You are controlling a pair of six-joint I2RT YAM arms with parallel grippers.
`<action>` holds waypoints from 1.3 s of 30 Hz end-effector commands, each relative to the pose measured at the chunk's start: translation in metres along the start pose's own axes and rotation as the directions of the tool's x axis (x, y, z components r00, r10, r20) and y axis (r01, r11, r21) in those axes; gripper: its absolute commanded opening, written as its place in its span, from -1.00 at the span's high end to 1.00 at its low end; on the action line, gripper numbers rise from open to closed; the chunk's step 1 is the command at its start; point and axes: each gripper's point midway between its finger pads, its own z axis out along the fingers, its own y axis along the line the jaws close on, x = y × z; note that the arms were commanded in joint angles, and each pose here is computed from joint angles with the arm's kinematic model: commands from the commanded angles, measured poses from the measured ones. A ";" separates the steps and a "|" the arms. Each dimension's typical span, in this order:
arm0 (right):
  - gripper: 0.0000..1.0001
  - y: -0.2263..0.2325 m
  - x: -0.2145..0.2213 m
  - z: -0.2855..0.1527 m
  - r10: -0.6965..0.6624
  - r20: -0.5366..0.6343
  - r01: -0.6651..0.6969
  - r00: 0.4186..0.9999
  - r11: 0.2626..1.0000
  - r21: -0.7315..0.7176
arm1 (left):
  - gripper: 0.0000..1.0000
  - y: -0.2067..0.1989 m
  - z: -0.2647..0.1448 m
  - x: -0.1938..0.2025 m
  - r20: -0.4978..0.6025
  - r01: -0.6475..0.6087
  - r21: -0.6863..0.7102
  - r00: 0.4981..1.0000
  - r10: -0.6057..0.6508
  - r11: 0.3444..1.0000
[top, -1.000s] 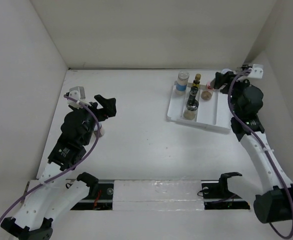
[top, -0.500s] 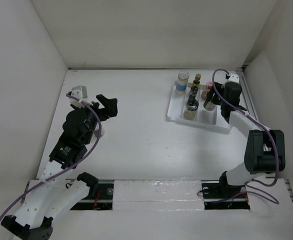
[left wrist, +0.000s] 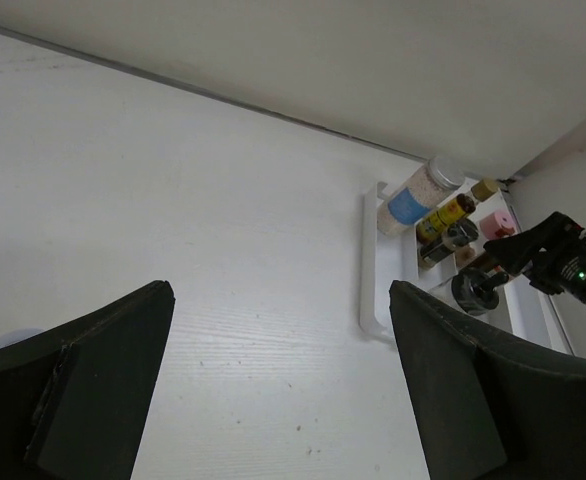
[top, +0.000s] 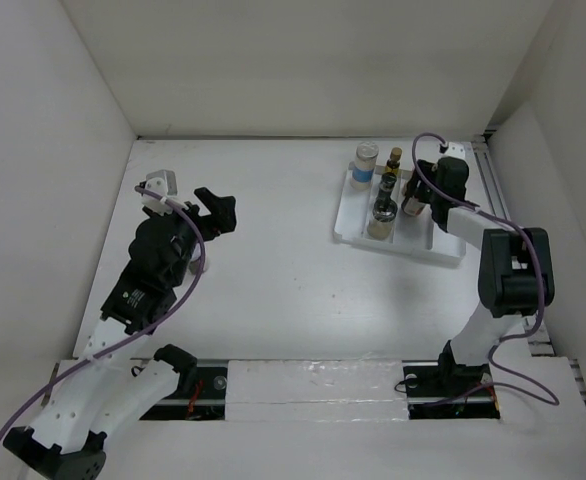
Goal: Organize the condiment bottles
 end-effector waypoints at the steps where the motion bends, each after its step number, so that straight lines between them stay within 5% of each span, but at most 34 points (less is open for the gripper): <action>1: -0.06 0.024 -0.076 -0.001 -0.001 0.229 0.010 0.973 0.999 -0.036 | -0.70 -0.001 0.004 -0.009 0.039 0.006 0.002 0.999 -0.006 1.000; 6: -0.30 0.028 -0.070 0.001 -0.005 0.218 0.014 0.976 0.999 -0.042 | -0.70 -0.001 0.004 -0.009 0.039 0.006 0.002 0.999 -0.006 1.000; 18: -0.40 0.011 -0.073 -0.008 -0.008 0.213 -0.003 0.977 0.999 0.052 | -0.70 -0.004 0.001 -0.010 0.042 -0.001 0.018 0.999 0.000 1.000; 27: -0.75 0.016 -0.072 -0.009 -0.016 0.199 0.003 0.980 0.998 0.068 | -0.70 -0.005 0.001 -0.012 0.050 0.002 0.022 0.999 -0.003 1.000; 33: -0.75 0.049 -0.116 -0.073 -0.037 0.327 0.033 0.944 0.999 0.019 | -0.70 -0.005 0.001 -0.012 0.050 0.002 0.022 0.999 -0.003 1.000; 36: -0.37 0.104 -0.136 -0.113 -0.044 0.394 0.122 0.918 0.977 -0.176 | -0.70 -0.003 -0.001 -0.015 0.062 0.005 0.017 0.998 -0.006 1.000; 37: -0.15 0.141 -0.127 -0.125 -0.053 0.396 0.175 0.917 0.944 -0.278 | -0.70 -0.001 -0.001 -0.014 0.060 0.012 0.004 0.998 -0.012 1.000; 38: 0.41 0.168 -0.126 -0.136 -0.055 0.412 0.218 0.910 0.907 -0.361 | -0.70 0.000 -0.003 -0.018 0.075 0.025 -0.003 0.997 -0.025 1.000; 39: 0.49 0.196 -0.118 -0.143 -0.082 0.419 0.278 0.904 0.858 -0.432 | -0.70 0.003 -0.008 -0.022 0.089 0.029 -0.011 0.996 -0.028 1.000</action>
